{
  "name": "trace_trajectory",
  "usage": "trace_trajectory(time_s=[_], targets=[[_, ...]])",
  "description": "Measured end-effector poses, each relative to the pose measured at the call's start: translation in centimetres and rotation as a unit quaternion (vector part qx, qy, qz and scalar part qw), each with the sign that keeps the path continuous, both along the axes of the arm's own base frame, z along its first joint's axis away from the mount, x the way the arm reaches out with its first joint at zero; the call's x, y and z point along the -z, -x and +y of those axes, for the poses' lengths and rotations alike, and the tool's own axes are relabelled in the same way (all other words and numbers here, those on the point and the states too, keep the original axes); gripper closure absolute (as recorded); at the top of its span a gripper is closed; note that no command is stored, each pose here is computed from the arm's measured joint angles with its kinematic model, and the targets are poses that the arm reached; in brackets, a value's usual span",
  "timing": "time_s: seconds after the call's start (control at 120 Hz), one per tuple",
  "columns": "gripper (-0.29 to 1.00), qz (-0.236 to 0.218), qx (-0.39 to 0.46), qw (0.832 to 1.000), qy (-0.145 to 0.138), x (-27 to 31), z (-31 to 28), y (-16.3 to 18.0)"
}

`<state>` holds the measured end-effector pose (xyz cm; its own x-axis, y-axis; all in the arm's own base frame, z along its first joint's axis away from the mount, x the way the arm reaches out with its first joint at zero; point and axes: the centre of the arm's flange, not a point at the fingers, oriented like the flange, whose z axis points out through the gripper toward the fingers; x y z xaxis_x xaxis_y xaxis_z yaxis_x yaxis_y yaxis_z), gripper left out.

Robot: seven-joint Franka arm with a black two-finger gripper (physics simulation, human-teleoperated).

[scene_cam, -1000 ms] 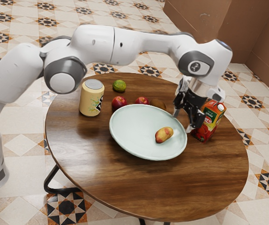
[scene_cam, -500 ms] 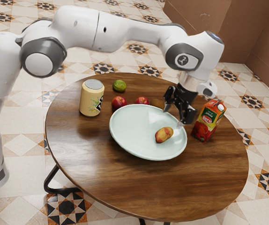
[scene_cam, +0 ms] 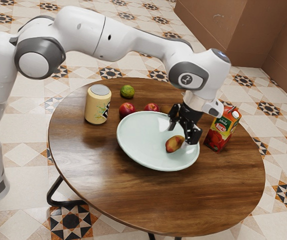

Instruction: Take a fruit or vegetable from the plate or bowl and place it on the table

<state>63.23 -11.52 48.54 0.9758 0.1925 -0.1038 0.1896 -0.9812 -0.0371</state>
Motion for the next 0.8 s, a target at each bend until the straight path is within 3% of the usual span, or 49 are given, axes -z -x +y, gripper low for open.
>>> trace_trajectory(time_s=[0.8], targets=[[0.04, 0.016, 0.033, 0.999, 0.002, 3.1, 1.1, -0.3]])
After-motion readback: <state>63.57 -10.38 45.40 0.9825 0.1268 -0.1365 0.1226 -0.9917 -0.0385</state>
